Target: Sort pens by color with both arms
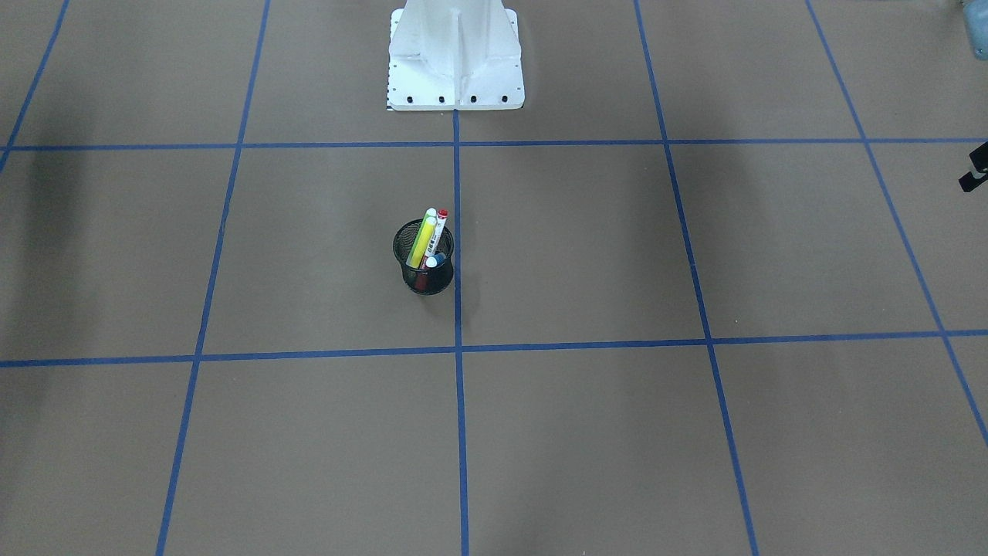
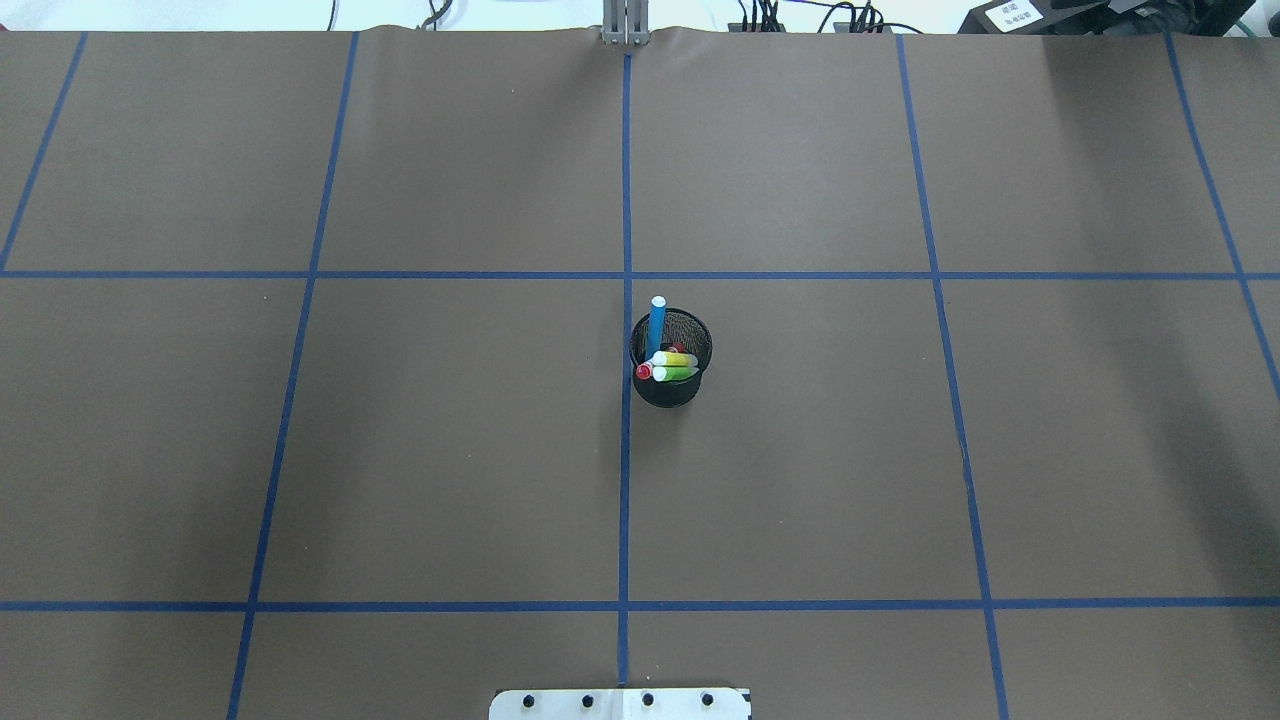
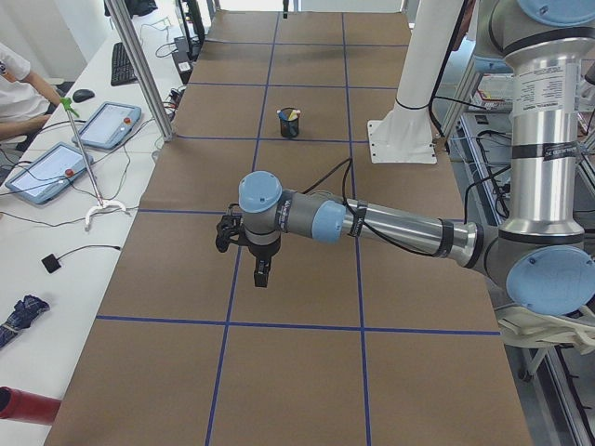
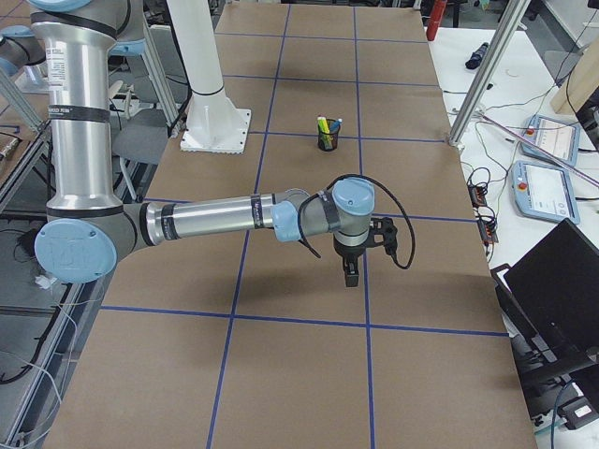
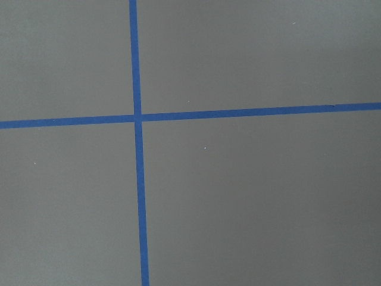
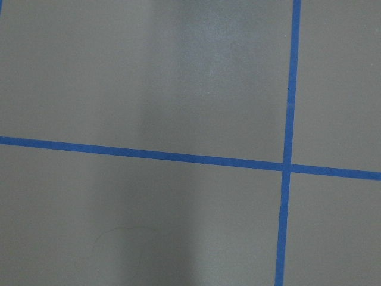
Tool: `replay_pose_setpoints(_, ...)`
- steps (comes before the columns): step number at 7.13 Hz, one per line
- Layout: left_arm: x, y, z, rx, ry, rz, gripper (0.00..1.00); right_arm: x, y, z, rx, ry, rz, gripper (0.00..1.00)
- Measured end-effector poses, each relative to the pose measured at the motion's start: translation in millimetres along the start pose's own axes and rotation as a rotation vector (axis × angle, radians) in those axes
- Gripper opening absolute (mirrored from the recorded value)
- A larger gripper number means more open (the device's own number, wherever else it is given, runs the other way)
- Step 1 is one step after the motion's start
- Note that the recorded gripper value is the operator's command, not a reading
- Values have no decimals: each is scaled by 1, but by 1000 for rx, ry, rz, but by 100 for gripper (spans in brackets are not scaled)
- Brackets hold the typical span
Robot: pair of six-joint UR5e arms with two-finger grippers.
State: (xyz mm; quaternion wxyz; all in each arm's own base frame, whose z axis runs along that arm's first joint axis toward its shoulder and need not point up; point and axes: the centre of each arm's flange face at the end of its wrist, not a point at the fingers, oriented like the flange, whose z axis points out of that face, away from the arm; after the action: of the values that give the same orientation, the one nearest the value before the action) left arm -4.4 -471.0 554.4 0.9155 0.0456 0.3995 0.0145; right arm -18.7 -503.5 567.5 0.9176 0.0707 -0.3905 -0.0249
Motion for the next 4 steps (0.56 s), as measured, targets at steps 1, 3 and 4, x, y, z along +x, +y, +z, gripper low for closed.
replay_pose_setpoints(1,3,-2,-2,7,2,8,99,-12,-2,4,-2,-9,-18,99)
replay_pose_setpoints(3,7,-5,-3,17,5,23,100,-65,-10,3,11,-39,-48,99)
replay_pose_setpoints(4,8,-5,-2,12,18,22,100,-103,-20,1,18,-63,-22,98)
